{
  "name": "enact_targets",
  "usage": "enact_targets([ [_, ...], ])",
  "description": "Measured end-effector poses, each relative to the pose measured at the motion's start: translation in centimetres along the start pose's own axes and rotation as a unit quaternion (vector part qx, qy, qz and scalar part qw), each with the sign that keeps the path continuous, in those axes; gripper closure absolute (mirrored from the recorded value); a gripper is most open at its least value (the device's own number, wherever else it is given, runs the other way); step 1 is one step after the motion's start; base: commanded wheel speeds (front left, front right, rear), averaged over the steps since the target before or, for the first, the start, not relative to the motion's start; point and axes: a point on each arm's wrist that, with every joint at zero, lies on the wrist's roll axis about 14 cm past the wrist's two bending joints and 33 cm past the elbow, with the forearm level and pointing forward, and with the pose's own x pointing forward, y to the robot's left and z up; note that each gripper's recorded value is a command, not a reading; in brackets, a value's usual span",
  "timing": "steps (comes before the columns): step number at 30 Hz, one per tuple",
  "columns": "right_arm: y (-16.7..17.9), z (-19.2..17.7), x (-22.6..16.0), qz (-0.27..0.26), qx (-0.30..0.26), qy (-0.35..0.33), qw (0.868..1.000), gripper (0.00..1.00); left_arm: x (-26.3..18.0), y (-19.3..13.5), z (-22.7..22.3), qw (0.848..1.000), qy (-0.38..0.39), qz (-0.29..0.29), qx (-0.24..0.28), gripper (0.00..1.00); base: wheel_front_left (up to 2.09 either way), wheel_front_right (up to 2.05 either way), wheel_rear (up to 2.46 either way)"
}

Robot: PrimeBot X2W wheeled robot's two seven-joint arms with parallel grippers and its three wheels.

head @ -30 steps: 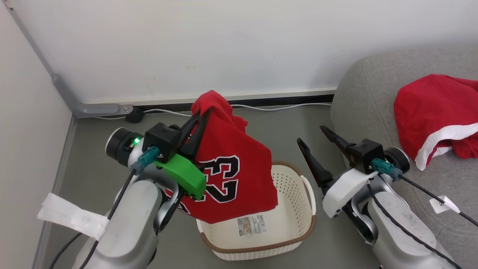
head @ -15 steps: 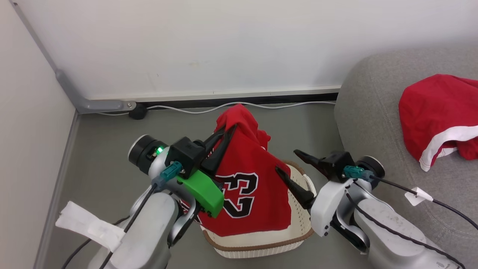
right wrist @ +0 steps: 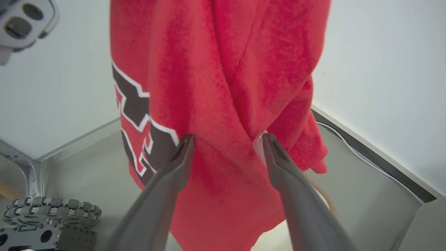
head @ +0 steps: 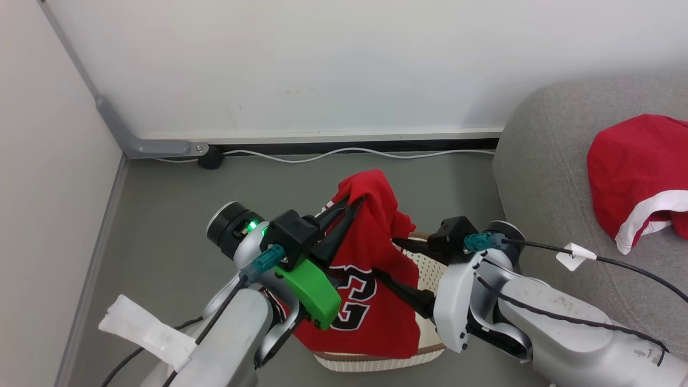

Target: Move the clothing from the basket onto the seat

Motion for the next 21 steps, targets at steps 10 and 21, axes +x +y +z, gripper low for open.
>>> enact_targets([
  [10, 2.8, 0.8, 0.1, 0.069, 0.009, 0.014, 0.997, 0.22, -0.4, 0.0, 0.2, 1.0, 0.001, 0.003, -0.006, 1.0, 0.0, 0.0, 0.0],
  [21, 1.5, 1.9, -0.2, 0.067, -0.004, -0.006, 0.998, 1.0, -0.4, 0.7, -0.1, 1.0, 0.006, 0.015, -0.022, 1.0, 0.0, 0.0, 0.0],
])
